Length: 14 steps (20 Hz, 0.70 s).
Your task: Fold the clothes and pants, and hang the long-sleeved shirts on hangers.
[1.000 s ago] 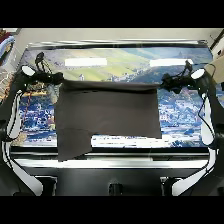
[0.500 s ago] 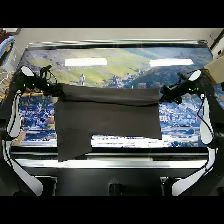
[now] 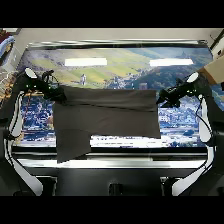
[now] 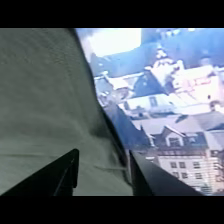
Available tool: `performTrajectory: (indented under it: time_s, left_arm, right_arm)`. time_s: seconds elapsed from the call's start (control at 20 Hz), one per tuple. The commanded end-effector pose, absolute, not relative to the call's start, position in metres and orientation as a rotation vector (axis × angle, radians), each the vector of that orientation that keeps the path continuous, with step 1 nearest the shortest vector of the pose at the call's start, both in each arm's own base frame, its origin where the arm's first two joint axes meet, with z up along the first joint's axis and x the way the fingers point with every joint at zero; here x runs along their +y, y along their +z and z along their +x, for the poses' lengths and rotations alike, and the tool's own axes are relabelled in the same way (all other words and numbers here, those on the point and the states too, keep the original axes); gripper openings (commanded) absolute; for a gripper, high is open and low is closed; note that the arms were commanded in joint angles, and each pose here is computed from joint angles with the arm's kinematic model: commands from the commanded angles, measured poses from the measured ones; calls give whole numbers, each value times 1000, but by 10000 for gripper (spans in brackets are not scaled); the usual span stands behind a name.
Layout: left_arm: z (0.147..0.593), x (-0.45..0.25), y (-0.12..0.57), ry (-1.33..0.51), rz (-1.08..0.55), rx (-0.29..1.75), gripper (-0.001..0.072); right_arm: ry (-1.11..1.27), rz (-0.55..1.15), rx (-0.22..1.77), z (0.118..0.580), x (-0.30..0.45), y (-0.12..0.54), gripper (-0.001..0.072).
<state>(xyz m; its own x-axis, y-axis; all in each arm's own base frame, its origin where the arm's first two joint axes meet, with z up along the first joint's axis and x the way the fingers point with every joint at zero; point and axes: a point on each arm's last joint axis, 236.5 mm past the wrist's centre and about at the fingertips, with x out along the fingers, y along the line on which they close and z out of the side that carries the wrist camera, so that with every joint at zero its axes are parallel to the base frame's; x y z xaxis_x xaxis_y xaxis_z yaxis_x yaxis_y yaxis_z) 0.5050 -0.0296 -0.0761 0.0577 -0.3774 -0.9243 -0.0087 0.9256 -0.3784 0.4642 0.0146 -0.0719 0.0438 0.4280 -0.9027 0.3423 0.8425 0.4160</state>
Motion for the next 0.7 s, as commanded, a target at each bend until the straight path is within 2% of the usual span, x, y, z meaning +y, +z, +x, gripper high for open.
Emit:
performTrajectory:
  time_s: [0.0, 0.05, 0.1, 0.2, 0.3, 0.4, 0.5, 0.65]
  left_arm:
    - [508, -19, -55, -254, -338, 1457, 450]
    - [506, -10, -38, -243, -344, 1437, 626]
    - [500, 1, -23, -223, -364, 1431, 663]
    - [483, 22, 5, -203, -452, 1412, 664]
    - [443, 50, 12, -145, -528, 1423, 663]
    - [389, 62, 2, -106, -644, 1447, 661]
    - [334, 53, -20, -88, -770, 1454, 661]
    - [262, 19, -64, -60, -897, 1512, 660]
  right_arm:
    - [163, 581, 1471, 472, 20, -39, 438]
    - [183, 515, 1419, 474, 15, -21, 465]
    - [193, 439, 1381, 473, 8, -5, 482]
    - [228, 312, 1326, 464, -3, 23, 480]
    - [290, 375, 1248, 455, -2, 44, 477]
    - [306, 490, 1265, 429, -7, 41, 477]
    - [334, 617, 1278, 406, -2, 37, 473]
    - [352, 682, 1295, 387, 10, 32, 472]
